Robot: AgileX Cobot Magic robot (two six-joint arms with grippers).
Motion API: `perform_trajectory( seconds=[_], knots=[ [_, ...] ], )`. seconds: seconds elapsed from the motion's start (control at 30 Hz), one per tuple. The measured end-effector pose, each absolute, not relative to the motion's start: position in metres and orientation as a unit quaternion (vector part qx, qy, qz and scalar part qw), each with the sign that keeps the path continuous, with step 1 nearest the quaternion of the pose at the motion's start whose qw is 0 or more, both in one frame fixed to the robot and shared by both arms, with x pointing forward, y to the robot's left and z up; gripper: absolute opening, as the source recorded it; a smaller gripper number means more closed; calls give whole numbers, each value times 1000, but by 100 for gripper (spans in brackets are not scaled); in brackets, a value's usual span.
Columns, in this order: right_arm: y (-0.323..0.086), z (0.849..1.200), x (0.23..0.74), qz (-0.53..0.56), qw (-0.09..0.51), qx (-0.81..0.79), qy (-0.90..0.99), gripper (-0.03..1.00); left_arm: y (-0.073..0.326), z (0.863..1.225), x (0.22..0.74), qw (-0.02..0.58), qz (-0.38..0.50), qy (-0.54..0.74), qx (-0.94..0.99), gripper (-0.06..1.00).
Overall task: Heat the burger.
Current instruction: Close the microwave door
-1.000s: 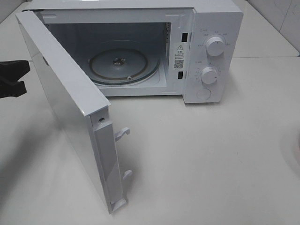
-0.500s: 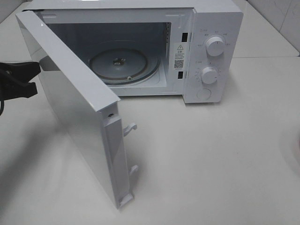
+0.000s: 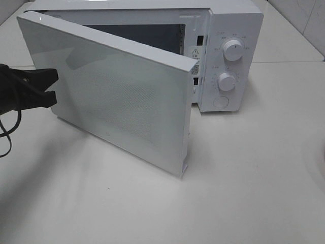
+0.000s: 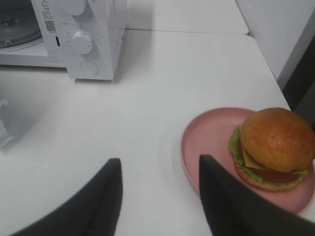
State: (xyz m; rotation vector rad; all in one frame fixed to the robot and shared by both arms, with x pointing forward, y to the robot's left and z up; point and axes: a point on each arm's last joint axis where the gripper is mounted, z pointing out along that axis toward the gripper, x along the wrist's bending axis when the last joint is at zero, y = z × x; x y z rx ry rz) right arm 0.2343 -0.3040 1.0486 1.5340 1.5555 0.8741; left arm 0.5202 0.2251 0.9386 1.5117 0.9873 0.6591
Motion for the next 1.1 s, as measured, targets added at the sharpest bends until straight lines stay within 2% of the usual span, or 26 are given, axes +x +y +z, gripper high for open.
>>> perform_trajectory(
  seconds=[0.4, 1.1],
  knots=[
    [-304, 1049, 234, 343, 384, 602, 610, 51, 208, 948, 534, 577, 317, 402, 636, 0],
    [-304, 1049, 234, 343, 384, 602, 610, 51, 173, 924, 568, 568, 316, 396, 649, 0]
  ],
)
